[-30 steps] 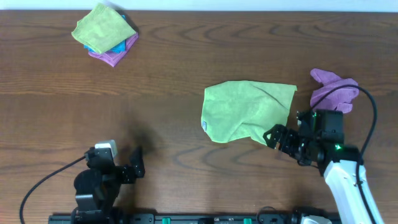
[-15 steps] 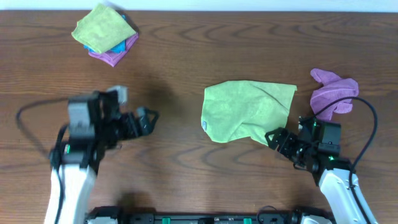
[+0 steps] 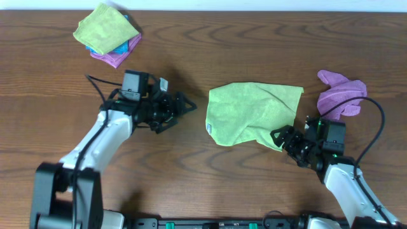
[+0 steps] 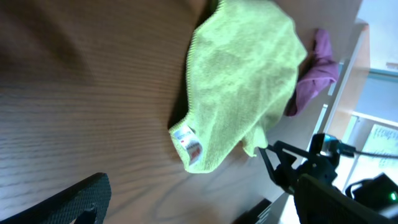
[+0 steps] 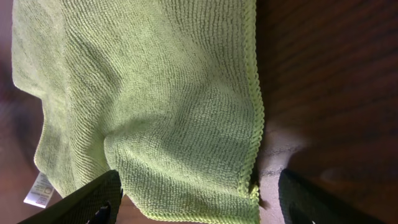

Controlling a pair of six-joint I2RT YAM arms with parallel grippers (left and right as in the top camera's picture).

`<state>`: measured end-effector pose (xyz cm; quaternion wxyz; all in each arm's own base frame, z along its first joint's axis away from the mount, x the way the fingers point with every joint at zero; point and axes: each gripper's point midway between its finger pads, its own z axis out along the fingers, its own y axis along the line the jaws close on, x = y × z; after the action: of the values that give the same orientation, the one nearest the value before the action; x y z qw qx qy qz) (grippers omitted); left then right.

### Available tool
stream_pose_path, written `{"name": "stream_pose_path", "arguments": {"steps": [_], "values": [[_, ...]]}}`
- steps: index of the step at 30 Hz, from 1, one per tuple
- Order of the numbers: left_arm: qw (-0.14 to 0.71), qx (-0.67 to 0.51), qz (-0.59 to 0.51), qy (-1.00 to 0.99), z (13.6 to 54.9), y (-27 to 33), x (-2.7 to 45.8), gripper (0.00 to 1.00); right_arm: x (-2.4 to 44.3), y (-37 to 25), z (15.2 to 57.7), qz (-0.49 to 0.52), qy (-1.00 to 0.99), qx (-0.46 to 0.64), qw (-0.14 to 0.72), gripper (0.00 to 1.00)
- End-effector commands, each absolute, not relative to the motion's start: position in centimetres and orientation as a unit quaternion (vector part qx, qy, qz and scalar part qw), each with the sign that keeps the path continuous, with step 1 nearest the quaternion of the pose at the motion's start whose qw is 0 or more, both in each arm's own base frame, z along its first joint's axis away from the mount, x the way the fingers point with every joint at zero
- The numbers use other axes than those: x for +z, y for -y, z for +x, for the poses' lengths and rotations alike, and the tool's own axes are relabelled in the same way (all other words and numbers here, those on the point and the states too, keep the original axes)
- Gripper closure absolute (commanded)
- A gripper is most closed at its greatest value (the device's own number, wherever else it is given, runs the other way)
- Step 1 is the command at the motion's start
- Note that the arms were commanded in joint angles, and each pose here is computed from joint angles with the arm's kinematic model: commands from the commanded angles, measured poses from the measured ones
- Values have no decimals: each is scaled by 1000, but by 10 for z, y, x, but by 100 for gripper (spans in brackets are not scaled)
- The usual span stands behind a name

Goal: Fold the cloth
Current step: 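Reach the left gripper to the green cloth's left edge and grasp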

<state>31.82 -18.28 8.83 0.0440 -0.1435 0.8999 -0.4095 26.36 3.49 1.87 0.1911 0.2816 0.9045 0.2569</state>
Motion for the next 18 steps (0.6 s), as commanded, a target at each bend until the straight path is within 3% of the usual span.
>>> {"name": "stream_pose_path", "arguments": {"steps": [1, 18], "values": [[7, -416, -179, -891, 321, 196, 78, 5, 17, -35, 262, 294, -900, 265, 184, 20], [-30, -435, -160, -886, 323, 258, 27, 5, 20, -41, 261, 300, -894, 284, 176, 20]]}}
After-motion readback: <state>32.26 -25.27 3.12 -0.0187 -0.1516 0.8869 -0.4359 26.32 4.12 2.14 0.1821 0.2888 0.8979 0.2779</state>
